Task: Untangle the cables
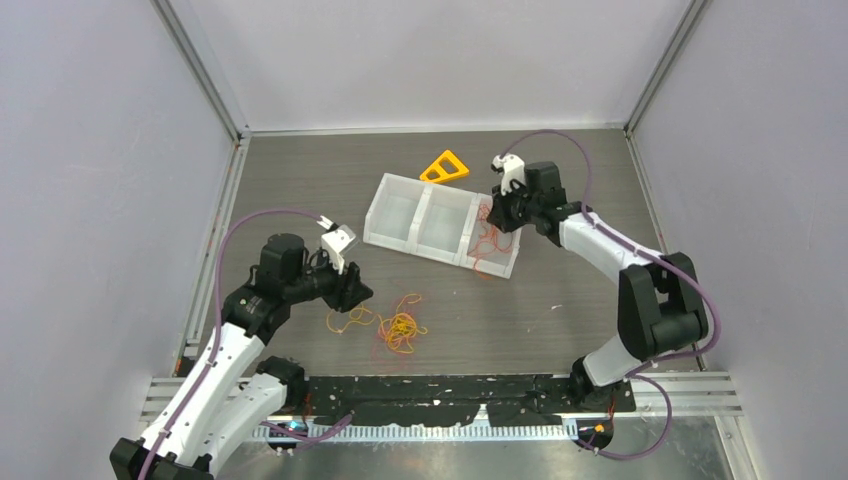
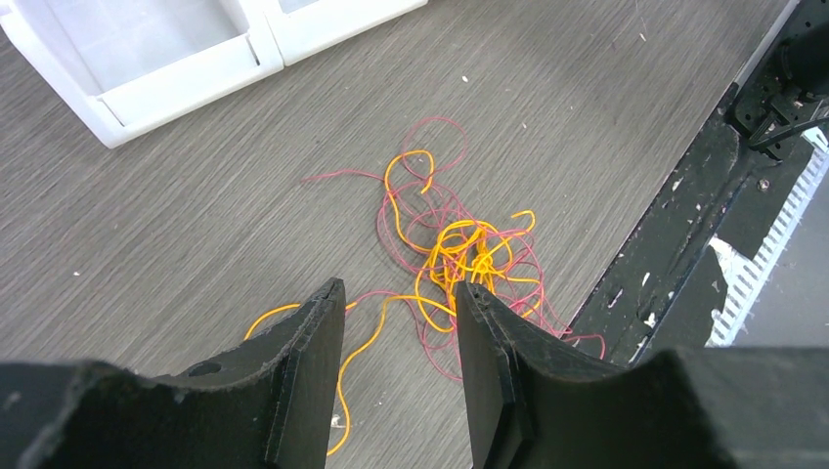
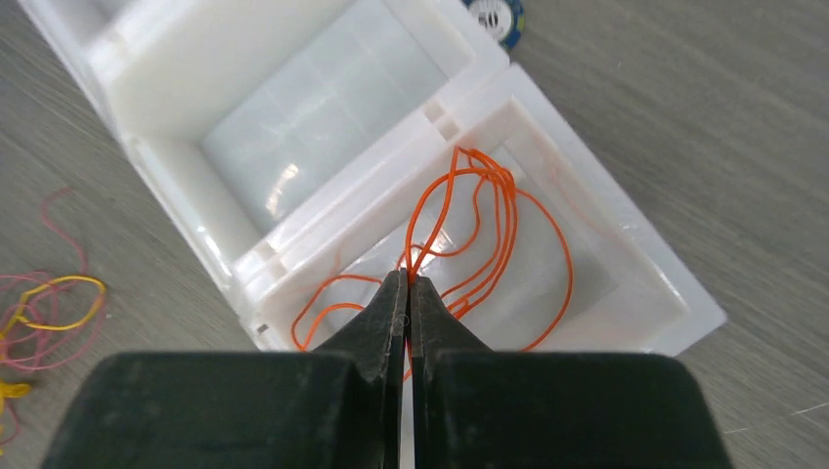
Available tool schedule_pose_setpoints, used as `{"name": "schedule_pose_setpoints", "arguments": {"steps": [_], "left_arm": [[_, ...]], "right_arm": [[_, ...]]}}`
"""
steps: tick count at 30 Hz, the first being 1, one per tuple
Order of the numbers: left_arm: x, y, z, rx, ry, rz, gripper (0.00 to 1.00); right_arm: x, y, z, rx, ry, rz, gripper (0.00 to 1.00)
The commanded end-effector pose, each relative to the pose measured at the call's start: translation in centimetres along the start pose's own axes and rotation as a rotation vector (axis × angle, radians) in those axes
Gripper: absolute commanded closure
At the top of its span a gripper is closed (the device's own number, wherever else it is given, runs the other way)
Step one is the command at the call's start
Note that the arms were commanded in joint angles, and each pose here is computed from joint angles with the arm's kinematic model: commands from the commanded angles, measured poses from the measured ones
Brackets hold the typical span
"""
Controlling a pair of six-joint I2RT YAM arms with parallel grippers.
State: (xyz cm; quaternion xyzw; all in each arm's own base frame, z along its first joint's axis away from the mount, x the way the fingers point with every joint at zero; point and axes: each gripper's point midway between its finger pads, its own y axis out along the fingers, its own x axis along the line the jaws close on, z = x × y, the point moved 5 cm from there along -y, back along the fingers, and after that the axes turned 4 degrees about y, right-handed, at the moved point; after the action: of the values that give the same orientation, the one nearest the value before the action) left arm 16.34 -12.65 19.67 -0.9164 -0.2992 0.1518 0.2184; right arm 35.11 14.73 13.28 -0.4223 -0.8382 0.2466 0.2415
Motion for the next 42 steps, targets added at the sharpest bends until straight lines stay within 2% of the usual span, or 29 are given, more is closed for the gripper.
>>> {"name": "schedule_pose_setpoints", "arguments": {"steps": [1, 11, 14, 23, 31, 36, 40, 42], "left_arm": [[0.0, -0.3, -1.0, -0.036, 0.029, 0.002, 0.53], [0.0, -0.3, -1.1, -0.040, 0.044, 0.007, 0.54], [0.1, -0.1, -0.9, -0.036, 0.039, 0.007, 0.54], [0.3, 0.2, -1.0, -0.034, 0.042, 0.009, 0.54], [0.3, 0.1, -0.8, -0.027, 0.049, 0.007, 0.54], [0.4, 0.2, -0.8, -0.026, 0.043, 0.008, 0.54], [0.4, 0.0, -0.6, -0.006, 0.050, 0.001, 0.49], [0.3, -0.2, -0.5, 0.013, 0.055, 0.007, 0.42]], "right_arm": [[1.8, -4.3, -6.3, -0.190, -0.069, -0.038, 0.95], [0.1, -5.2, -9.1, -0.265, -0.223, 0.037, 0.95], [-0.8, -4.6, -8.0, -0.258, -0.263, 0.083, 0.95], [-0.6, -1.3, -2.2, -0.095, -0.279, 0.110, 0.95], [0.6, -0.4, 0.5, 0.021, -0.249, 0.031, 0.95], [0.4, 1.2, 0.4, 0.069, -0.189, 0.021, 0.95], [0.5, 2.4, 0.4, 0.131, -0.156, -0.012, 0.95], [0.6, 2.4, 0.3, 0.138, -0.152, -0.023, 0.93]]}}
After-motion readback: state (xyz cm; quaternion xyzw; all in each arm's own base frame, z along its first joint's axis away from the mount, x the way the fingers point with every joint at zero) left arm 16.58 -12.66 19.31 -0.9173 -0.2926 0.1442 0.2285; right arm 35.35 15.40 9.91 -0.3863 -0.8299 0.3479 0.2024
